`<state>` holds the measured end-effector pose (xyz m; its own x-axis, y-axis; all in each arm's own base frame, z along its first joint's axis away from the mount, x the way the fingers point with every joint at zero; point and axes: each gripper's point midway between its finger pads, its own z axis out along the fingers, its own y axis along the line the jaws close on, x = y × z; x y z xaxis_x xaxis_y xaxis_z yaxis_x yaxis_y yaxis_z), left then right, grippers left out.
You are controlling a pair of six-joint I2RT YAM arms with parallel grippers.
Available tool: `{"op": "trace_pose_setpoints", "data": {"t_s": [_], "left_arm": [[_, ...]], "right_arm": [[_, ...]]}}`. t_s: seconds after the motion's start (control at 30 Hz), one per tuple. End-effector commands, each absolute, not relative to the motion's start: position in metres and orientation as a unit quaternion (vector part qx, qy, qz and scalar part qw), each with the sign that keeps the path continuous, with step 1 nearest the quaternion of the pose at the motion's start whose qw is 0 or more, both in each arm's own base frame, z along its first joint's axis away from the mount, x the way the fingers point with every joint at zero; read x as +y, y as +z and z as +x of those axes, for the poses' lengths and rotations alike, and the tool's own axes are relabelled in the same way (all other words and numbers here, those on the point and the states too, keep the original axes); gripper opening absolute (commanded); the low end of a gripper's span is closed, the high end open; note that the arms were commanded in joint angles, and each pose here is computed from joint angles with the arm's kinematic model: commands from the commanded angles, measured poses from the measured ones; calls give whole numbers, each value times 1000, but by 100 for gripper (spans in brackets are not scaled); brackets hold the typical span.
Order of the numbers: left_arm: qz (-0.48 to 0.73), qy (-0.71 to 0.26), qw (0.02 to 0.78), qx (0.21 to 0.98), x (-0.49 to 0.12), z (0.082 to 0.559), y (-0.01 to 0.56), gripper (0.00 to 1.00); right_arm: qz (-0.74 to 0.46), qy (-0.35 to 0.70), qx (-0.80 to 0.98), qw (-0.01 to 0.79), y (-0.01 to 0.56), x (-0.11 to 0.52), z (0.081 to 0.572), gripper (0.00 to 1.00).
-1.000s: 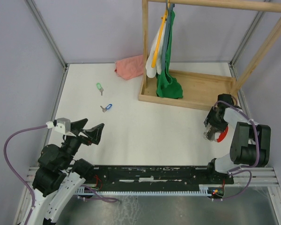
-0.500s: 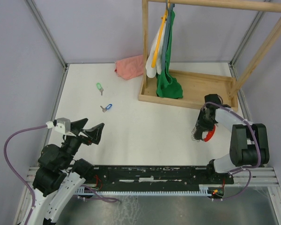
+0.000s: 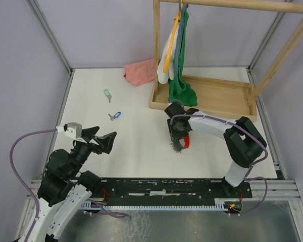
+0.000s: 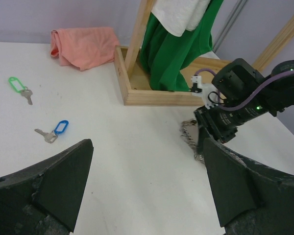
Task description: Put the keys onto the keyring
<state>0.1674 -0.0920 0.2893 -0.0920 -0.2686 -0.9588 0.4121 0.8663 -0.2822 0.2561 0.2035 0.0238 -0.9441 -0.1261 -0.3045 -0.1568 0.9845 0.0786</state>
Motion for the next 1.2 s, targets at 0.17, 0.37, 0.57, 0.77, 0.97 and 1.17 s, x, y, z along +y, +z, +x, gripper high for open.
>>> {"op": "trace_pose_setpoints", "data": {"t_s": [0.17, 0.37, 0.57, 0.77, 0.97, 1.17], "left_arm": [[34, -323, 628, 707, -122, 177, 286, 99], [11, -412, 585, 699, -153, 181, 268, 100], [-21, -450, 553, 701, -170, 196, 235, 99], [-33, -477, 550, 685, -185, 213, 222, 98], [-12, -502, 551, 667, -209, 236, 222, 95], [32, -520, 549, 654, -227, 260, 228, 92]], "right_arm": [[-206, 107, 955, 185, 46, 289, 253, 38], [-250, 163, 930, 213, 48, 307, 241, 33], [-283, 198, 903, 255, 62, 307, 234, 31], [-326, 230, 869, 292, 86, 305, 226, 27], [-366, 242, 838, 325, 110, 300, 231, 25], [-366, 306, 791, 382, 151, 298, 244, 24]]}}
